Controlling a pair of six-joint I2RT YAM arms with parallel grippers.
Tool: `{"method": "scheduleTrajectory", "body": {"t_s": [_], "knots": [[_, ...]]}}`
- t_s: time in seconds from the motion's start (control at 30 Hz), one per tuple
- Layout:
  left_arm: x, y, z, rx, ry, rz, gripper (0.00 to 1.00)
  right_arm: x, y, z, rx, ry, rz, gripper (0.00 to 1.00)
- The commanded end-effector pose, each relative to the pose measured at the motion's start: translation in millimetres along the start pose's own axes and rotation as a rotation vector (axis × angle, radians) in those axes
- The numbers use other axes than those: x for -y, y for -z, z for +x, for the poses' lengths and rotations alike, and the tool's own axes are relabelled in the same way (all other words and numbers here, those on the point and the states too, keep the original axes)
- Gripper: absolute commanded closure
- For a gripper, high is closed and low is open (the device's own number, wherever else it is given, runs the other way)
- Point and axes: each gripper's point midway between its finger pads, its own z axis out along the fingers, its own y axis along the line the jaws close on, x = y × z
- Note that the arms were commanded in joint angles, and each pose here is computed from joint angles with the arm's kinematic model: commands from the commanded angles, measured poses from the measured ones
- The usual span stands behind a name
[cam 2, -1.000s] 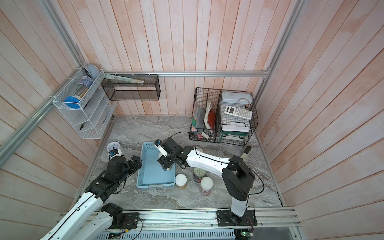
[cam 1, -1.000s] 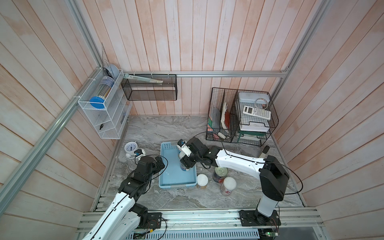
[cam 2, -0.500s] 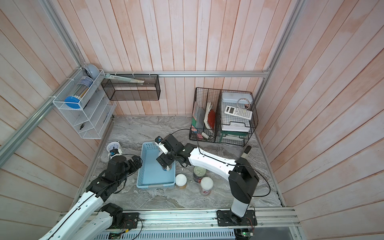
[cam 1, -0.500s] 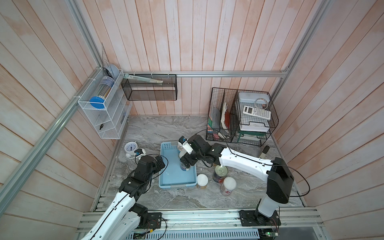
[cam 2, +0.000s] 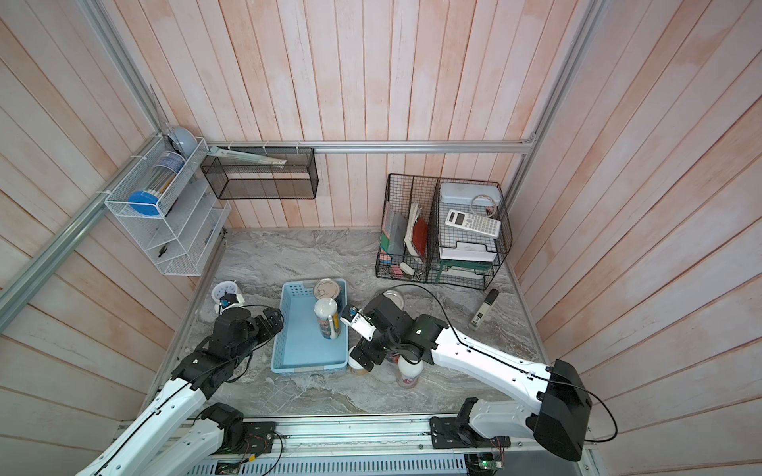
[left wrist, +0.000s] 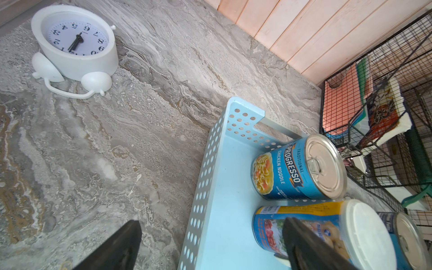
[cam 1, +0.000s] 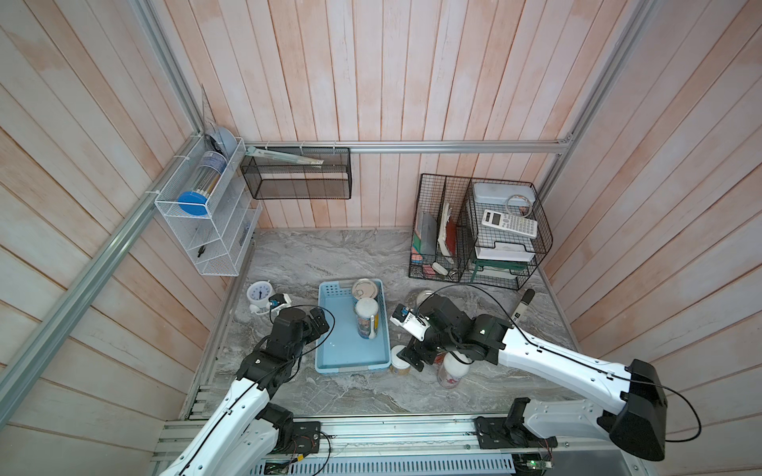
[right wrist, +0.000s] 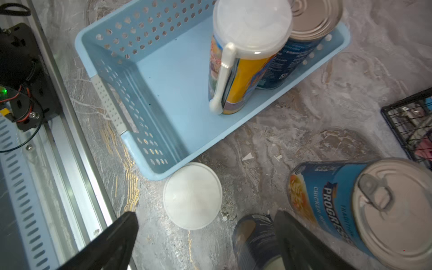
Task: Put the canned food in the basket
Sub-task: Pick up the canned food from the center of the board.
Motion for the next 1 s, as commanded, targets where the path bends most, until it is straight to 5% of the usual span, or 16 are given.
{"method": "scheduleTrajectory", "body": {"t_s": [0.0, 0.97], "knots": [[1, -2, 2, -0.002, -0.017, 0.016, 0.0, -17, -2, 9, -0.033, 0.063, -0.073, 0.02], [1, -2, 4, -0.006, -0.026, 0.021, 0.0, -4, -75, 55, -0.326, 0.094, -0.005, 0.09]]}}
